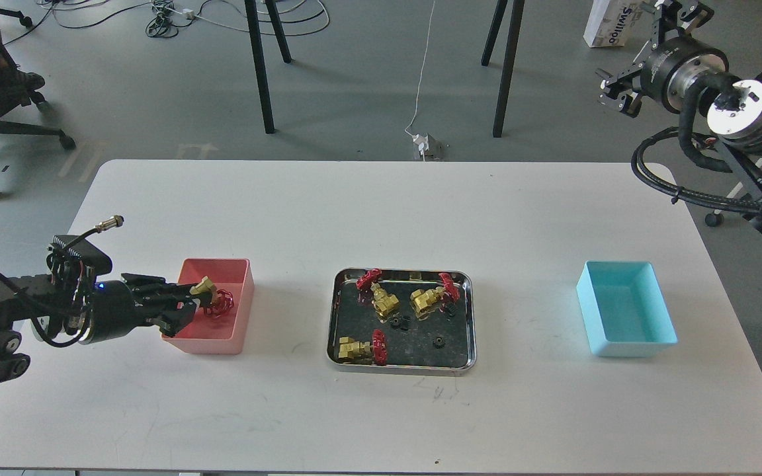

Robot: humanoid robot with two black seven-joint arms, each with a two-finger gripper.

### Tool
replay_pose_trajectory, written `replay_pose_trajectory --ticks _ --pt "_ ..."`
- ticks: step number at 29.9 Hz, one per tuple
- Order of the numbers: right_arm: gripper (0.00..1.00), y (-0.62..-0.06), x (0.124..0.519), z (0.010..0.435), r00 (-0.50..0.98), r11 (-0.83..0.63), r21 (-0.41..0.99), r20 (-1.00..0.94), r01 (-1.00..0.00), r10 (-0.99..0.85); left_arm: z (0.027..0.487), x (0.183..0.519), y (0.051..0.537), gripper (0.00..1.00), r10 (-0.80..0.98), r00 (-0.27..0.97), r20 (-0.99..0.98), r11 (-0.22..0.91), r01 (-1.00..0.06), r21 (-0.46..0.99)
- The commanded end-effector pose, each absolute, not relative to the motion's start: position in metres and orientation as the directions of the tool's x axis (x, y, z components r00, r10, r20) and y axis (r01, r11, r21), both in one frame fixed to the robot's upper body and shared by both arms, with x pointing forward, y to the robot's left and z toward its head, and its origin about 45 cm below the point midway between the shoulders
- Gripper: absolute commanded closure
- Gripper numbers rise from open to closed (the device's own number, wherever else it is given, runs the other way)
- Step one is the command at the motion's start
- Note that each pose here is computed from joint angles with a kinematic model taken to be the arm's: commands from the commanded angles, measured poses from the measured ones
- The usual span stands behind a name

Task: Place valve in pink box and gear in blue box
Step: 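Lower the valve into the pink box and open the left gripper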

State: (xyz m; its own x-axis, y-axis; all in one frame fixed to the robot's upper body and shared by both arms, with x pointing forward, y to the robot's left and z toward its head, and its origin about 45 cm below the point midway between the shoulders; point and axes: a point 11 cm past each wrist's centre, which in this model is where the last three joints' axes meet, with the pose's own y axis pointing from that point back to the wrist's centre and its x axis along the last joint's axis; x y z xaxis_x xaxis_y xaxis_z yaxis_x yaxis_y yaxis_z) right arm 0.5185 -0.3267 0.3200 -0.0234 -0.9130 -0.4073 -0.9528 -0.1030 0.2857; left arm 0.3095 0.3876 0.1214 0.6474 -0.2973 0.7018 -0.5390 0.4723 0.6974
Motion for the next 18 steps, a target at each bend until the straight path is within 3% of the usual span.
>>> replay_pose_trajectory --ticks 1,5,15,18 --pt "0.00 -0.327 0.518 0.320 -0.024 -0.103 0.286 -0.407 -0.953 -0.913 0.122 0.310 0.387 0.71 -0.294 0.646 0.704 0.475 -0.541 0.694" --pt "0.00 -0.327 0.518 0.319 -0.025 -0.102 0.288 -0.407 -0.952 -0.913 0.123 0.311 0.383 0.61 -0.286 0.644 0.709 0.484 -0.542 0.687" --pt "0.00 -0.329 0.516 0.314 -0.031 -0.100 0.296 -0.408 -0.950 -0.913 0.127 0.315 0.382 0.51 -0.283 0.636 0.718 0.487 -0.550 0.679" --pt "0.00 -0.330 0.516 0.313 -0.033 -0.098 0.297 -0.407 -0.950 -0.913 0.133 0.320 0.382 0.42 -0.262 0.633 0.729 0.483 -0.567 0.667"
